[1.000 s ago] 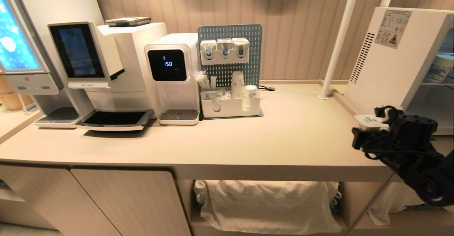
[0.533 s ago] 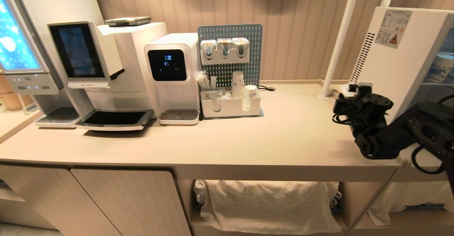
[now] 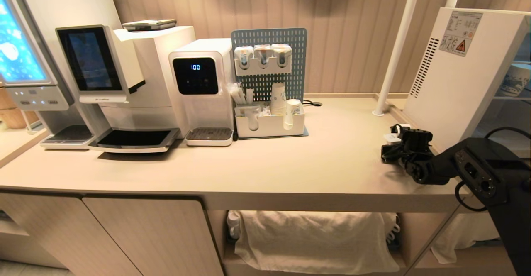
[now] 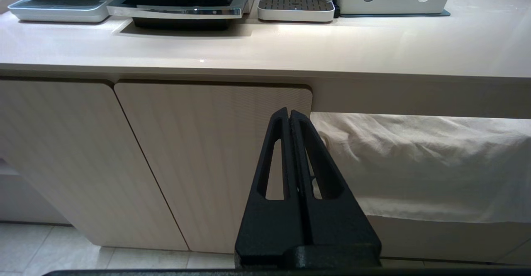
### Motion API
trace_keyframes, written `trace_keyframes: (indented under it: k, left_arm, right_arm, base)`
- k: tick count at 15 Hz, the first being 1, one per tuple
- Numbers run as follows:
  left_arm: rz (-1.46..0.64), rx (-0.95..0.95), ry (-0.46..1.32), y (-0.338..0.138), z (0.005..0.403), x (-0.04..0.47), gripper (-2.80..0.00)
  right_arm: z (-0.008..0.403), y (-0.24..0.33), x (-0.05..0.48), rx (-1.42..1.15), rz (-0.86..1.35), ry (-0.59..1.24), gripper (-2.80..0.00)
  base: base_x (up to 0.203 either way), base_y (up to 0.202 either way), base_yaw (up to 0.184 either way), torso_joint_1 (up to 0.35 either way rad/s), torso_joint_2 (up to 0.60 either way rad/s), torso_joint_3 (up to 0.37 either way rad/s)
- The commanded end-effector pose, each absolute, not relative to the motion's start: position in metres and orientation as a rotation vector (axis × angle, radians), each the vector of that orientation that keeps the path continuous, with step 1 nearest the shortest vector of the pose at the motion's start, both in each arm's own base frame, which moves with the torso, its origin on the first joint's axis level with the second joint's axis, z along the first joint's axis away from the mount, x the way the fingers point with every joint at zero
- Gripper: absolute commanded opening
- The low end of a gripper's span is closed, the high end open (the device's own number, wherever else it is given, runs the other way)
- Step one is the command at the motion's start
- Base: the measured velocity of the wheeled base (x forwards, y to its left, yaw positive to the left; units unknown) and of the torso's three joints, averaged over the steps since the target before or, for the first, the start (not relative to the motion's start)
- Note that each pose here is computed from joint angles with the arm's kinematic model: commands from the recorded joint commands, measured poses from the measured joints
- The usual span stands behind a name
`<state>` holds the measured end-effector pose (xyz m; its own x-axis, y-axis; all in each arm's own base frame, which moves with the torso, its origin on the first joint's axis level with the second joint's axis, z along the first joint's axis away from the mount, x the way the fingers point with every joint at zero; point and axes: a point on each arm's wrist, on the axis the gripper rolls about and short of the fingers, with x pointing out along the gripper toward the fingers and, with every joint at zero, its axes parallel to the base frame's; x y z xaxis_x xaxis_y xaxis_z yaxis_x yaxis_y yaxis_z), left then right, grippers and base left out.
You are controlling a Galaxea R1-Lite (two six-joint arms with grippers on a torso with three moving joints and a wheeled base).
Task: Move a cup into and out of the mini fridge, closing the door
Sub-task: Place the yoghurt on the table
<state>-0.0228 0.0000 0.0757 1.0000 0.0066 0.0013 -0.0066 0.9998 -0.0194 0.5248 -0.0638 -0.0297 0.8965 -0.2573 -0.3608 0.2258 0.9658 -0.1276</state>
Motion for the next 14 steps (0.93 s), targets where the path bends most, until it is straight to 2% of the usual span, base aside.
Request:
trace_keyframes:
  k: [1,10,11,14]
  left_arm:
    - [0.008,-0.021,0.0,0.0,0.076,-0.023,-2.8]
    - [0.008,-0.02,0.0,0.0,0.076,-0.023,-2.8]
    - [0.008,-0.02,0.0,0.0,0.076,-0.023,-2.8]
    - [0.008,-0.018,-0.002,0.0,0.076,-0.023,-2.8]
  right_arm:
    - [-0.036,-0.065,0.525,-0.084,-0.25,0.408,-2.8]
    - [-0.049,-0.066,0.536,-0.076,-0.228,0.512,-2.8]
    - [-0.048,-0.066,0.537,-0.074,-0.231,0.506,0.0]
    - [-0.046,-0.067,0.537,-0.066,-0.231,0.481,0.0]
  base:
    - [0.0,0.0,0.0,0.0,0.0,0.0]
    - [0.0,0.0,0.0,0.0,0.0,0.0]
    - [0.0,0.0,0.0,0.0,0.0,0.0]
    - [0.0,0.0,0.0,0.0,0.0,0.0]
